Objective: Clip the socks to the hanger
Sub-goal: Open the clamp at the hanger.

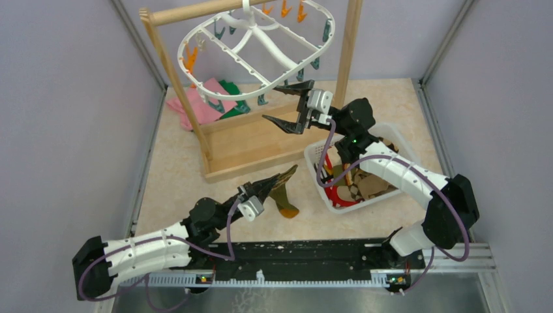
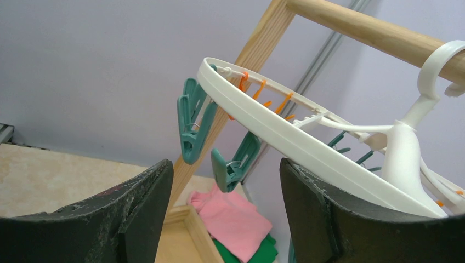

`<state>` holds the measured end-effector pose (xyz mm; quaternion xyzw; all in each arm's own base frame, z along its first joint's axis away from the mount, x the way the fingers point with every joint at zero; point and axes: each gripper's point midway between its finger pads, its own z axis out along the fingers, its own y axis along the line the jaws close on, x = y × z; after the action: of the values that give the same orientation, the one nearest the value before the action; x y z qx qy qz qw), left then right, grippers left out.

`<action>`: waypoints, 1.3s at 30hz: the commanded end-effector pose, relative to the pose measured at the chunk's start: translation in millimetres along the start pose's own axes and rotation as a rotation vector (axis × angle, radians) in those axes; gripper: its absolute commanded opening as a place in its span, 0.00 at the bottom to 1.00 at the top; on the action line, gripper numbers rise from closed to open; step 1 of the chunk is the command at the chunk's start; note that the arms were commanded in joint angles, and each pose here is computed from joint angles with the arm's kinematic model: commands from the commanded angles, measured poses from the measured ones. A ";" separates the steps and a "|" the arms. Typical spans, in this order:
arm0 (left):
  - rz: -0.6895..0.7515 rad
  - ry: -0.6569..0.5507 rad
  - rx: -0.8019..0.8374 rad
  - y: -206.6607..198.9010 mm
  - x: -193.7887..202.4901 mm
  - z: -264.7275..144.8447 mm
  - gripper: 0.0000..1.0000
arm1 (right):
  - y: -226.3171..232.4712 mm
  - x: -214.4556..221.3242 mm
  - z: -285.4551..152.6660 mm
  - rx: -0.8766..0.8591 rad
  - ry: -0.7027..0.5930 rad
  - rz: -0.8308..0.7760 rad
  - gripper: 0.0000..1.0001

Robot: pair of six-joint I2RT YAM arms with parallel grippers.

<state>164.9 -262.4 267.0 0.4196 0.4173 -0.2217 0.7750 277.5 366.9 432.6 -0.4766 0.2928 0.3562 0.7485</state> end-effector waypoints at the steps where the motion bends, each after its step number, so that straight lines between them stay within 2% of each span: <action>1: -0.012 -0.080 -0.032 12.7 -26.8 6.4 0.00 | -5.5 -17.8 2.6 0.007 -0.050 -0.024 0.72; 18: 0.000 -0.082 -0.047 16.0 -27.3 -0.1 0.00 | -6.3 -0.4 17.9 0.032 -0.037 0.037 0.74; 39: 0.005 -0.086 -0.052 18.3 -30.2 -2.1 0.00 | -1.6 -1.5 35.8 0.031 -0.068 0.054 0.72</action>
<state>161.7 -256.1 276.8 0.4103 0.4083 -0.2241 0.7841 286.5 396.0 425.5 -0.4571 0.3096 0.3832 0.7405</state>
